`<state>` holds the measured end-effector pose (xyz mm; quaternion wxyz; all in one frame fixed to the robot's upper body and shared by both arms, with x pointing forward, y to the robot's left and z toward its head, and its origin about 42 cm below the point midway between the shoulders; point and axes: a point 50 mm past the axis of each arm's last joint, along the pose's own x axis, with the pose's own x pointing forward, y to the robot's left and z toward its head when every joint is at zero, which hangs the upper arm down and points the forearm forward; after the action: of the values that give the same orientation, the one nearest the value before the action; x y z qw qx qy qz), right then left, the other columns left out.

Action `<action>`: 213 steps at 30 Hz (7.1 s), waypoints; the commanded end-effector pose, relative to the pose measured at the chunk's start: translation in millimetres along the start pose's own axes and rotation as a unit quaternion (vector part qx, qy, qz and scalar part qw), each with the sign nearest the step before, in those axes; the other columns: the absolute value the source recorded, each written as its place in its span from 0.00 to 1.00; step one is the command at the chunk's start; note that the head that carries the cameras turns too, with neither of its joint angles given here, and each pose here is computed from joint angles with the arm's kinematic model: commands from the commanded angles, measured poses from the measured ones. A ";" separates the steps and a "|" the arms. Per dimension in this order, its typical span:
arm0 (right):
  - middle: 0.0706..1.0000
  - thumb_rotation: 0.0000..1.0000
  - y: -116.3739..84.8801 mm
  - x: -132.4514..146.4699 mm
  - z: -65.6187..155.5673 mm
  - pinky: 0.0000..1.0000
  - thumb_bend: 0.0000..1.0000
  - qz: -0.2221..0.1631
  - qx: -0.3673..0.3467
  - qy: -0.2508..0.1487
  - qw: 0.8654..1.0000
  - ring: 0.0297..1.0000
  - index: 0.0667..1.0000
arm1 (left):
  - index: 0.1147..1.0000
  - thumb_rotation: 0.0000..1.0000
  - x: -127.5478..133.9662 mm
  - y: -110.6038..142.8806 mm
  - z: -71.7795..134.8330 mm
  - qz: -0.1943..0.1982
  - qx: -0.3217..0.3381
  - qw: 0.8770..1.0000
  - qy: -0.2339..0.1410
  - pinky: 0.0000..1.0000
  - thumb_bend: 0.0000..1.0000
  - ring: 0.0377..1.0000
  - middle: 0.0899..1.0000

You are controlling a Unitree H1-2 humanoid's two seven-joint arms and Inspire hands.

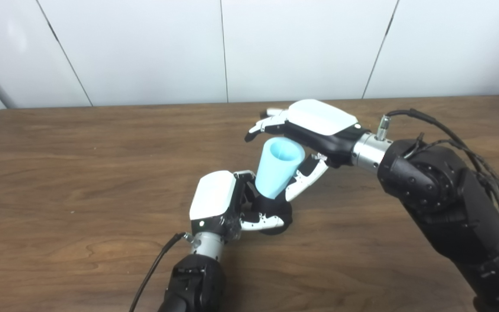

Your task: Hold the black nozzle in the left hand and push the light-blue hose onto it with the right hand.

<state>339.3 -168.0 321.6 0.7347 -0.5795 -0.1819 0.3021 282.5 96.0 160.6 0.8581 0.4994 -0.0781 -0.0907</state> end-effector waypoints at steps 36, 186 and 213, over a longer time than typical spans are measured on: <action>1.00 0.70 -38.0 -73.9 -8.3 1.00 1.00 -0.044 -0.008 -0.028 0.999 1.00 0.99 | 0.43 0.00 1.9 -2.0 -8.9 -0.029 0.014 0.999 0.013 0.39 0.53 0.48 0.40; 1.00 0.90 72.6 -88.9 15.7 0.98 0.66 0.034 -0.011 -0.074 0.997 1.00 0.98 | 0.43 0.00 1.1 2.9 -4.8 -0.056 0.024 0.998 0.020 0.36 0.53 0.45 0.40; 1.00 0.97 29.5 -86.0 15.9 1.00 0.62 -0.082 0.009 -0.098 0.992 1.00 1.00 | 0.42 0.00 0.9 1.3 -3.8 -0.056 0.020 0.998 0.021 0.39 0.53 0.48 0.43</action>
<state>259.7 -208.4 279.8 0.7439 -0.5296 -0.2549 0.3179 286.5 98.3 169.9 0.8477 0.5145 -0.0592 -0.1149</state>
